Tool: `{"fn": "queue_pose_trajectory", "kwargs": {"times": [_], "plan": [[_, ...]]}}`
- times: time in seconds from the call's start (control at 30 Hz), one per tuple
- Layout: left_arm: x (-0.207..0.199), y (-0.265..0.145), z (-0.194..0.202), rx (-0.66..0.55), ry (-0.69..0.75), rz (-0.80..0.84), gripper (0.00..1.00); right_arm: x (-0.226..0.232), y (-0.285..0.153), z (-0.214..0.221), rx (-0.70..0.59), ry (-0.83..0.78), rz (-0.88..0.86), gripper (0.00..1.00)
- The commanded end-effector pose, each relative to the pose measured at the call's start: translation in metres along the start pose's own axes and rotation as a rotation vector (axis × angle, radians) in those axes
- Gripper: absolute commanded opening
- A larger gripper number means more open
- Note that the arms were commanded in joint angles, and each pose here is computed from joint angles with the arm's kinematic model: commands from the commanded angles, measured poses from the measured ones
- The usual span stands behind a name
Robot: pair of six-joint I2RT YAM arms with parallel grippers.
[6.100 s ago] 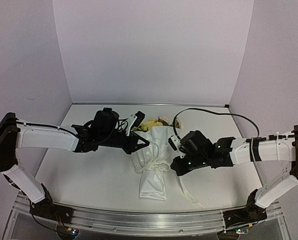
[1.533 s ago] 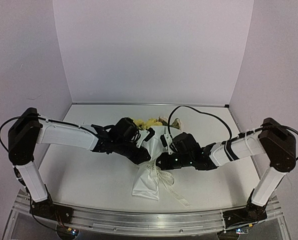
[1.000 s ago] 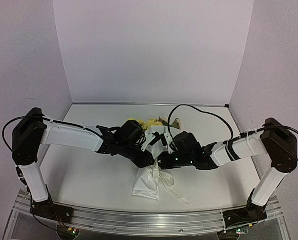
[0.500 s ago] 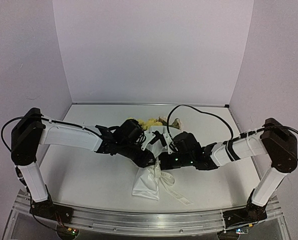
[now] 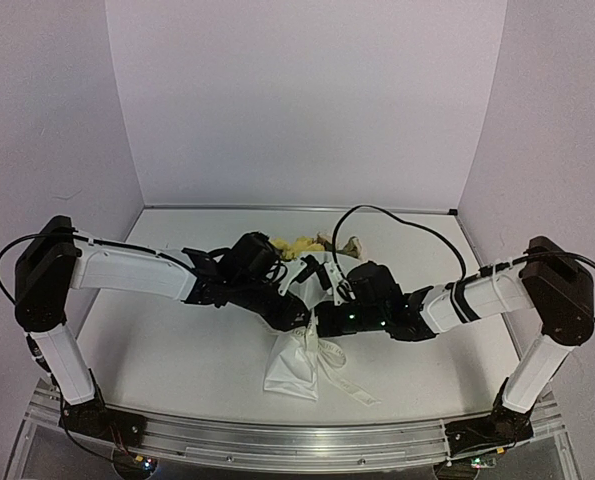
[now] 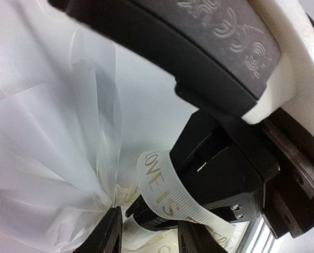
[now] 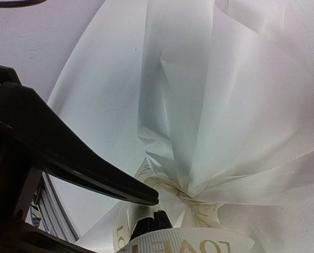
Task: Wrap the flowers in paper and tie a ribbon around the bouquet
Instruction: Cross the half-tied ribbon over the folded bouquet.
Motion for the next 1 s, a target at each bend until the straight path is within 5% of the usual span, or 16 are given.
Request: {"fn": "queue_pose_trajectory", "kwargs": {"times": [0.0, 0.97], "plan": [[0.001, -0.019, -0.022, -0.090, 0.009, -0.004, 0.36, 0.014, -0.009, -0.008, -0.044, -0.020, -0.049, 0.00], [0.003, -0.015, -0.011, -0.055, -0.042, 0.101, 0.35, 0.016, -0.013, -0.015, -0.103, -0.056, -0.067, 0.00]]}}
Point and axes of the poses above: each gripper's point midway between its finger pads, its own y axis out along the fingers, its own x axis along the line the jaws close on, z = x × y, the point moved 2 cm from there along -y, back along the fingers, and after that the axes turned 6 degrees about y, right-handed, at the moved point
